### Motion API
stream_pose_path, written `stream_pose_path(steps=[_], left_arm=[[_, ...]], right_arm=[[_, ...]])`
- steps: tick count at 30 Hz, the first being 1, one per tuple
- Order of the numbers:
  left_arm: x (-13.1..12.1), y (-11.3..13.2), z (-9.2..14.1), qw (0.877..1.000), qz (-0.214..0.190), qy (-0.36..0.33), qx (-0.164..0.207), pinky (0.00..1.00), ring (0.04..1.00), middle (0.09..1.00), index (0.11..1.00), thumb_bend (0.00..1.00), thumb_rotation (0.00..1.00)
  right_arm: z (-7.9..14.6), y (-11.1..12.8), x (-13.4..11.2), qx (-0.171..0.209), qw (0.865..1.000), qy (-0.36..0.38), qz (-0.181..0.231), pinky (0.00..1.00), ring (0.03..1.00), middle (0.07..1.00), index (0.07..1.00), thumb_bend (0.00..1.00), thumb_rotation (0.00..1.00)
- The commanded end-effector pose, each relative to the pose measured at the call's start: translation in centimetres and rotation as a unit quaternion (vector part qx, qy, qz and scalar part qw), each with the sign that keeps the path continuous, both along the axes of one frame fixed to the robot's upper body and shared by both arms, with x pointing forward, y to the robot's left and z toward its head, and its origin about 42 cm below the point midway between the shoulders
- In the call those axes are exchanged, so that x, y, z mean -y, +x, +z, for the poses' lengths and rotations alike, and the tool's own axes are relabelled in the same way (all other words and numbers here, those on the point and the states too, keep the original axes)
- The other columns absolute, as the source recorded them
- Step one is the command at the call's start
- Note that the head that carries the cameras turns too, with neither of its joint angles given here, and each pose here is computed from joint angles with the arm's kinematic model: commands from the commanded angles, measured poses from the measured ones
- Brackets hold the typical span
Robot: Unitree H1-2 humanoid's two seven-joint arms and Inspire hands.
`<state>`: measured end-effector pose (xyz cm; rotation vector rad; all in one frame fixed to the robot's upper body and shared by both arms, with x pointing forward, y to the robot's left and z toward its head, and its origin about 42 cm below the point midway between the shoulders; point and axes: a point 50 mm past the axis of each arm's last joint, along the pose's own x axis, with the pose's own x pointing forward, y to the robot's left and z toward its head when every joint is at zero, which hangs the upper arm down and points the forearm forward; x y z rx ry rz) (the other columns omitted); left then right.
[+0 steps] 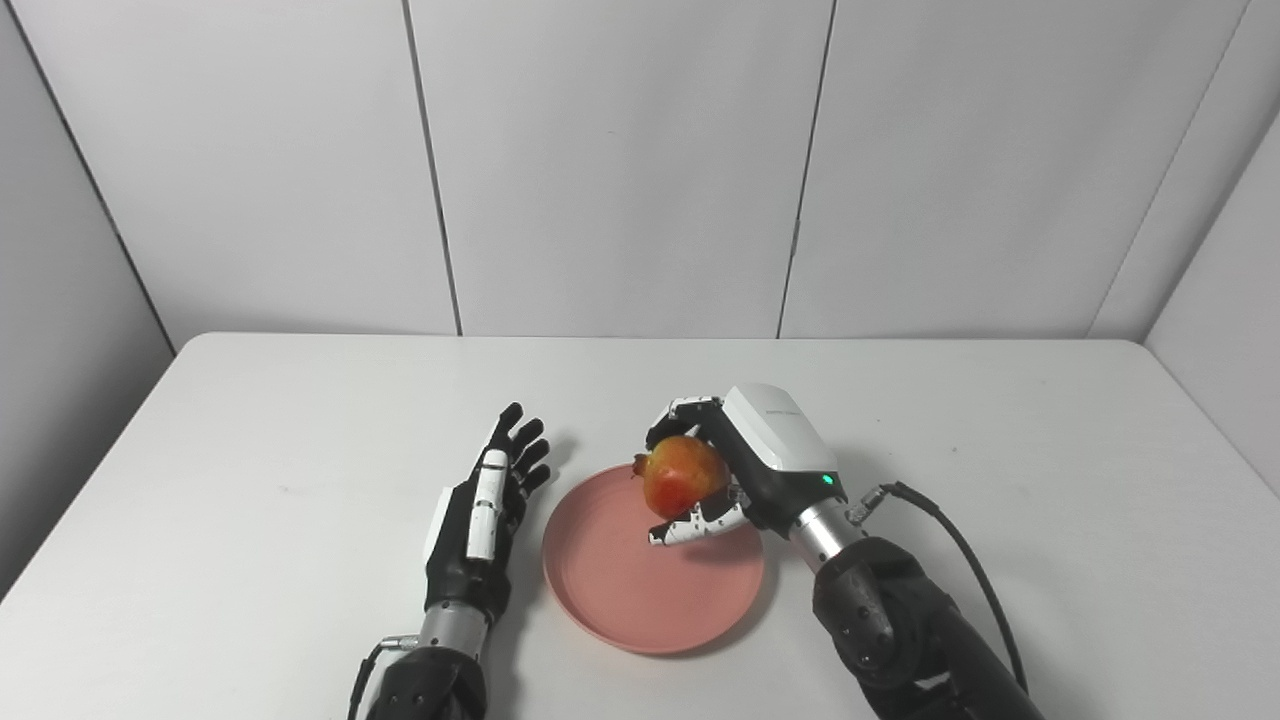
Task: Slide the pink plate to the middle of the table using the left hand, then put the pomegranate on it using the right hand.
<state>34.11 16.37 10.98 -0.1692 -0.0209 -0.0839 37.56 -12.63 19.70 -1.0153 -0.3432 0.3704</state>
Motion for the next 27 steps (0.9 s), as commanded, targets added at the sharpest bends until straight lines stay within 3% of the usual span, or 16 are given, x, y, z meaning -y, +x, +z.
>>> stream_pose_path(steps=[1,13,23,27], left_arm=[[0.7,-0.2,0.4,1.000,0.006,0.008,0.012,0.94,0.941,0.950,0.951,0.39,1.00],[2.0,-1.0,0.7,0.999,0.020,0.044,0.024,0.93,0.949,0.959,0.956,0.35,1.00],[2.6,-0.8,0.8,0.998,0.028,0.049,0.028,0.92,0.936,0.947,0.945,0.35,1.00],[2.7,-0.7,0.8,0.998,0.029,0.053,0.028,0.90,0.930,0.943,0.940,0.35,1.00]], right_arm=[[2.0,0.2,-0.8,0.031,0.999,0.004,0.020,0.33,0.412,0.482,0.489,0.50,0.13],[0.5,-0.1,-1.5,0.011,0.998,-0.027,0.050,0.36,0.435,0.499,0.489,0.50,0.13],[0.0,-0.7,-2.0,0.026,0.995,-0.072,0.068,0.40,0.449,0.500,0.489,0.51,0.13],[0.1,-1.0,-1.9,0.020,0.992,-0.096,0.073,0.47,0.504,0.546,0.492,0.51,0.15]])
